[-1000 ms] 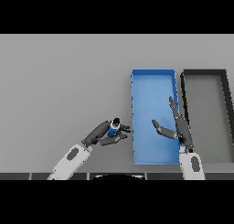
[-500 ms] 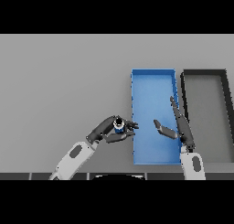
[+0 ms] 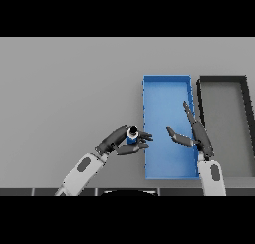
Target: Pick up the blue pipe and place it into the blue bin.
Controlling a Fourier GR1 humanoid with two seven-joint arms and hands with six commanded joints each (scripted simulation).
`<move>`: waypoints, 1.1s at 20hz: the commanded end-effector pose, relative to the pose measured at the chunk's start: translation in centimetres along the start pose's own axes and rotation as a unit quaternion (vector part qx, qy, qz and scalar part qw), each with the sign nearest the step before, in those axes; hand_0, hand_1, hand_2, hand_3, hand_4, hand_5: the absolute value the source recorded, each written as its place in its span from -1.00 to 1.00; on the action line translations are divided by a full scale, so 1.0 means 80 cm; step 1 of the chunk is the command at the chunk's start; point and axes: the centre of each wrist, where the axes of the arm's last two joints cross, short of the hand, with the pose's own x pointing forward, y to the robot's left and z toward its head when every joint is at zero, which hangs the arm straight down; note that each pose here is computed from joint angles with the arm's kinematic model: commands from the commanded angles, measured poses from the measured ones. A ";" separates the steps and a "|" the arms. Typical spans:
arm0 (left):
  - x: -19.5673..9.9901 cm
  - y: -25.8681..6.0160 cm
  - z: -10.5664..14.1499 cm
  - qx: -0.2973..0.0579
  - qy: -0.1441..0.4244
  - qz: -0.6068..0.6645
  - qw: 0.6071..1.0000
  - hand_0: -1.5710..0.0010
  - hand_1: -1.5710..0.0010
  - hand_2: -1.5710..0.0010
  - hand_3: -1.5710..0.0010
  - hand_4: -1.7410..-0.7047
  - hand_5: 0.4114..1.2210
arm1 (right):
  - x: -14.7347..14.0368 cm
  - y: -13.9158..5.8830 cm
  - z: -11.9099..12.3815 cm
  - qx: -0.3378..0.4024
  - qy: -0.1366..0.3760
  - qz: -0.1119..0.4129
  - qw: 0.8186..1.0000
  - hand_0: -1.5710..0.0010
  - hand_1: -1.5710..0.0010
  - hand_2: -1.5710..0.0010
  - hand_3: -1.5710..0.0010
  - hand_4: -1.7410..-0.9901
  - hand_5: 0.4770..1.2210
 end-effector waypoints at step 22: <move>0.004 0.003 0.006 -0.009 0.000 -0.020 1.000 -1.00 -1.00 -1.00 -1.00 -0.49 1.00 | 0.185 -0.019 -0.031 0.309 -0.190 0.002 0.932 1.00 1.00 1.00 1.00 0.34 -0.88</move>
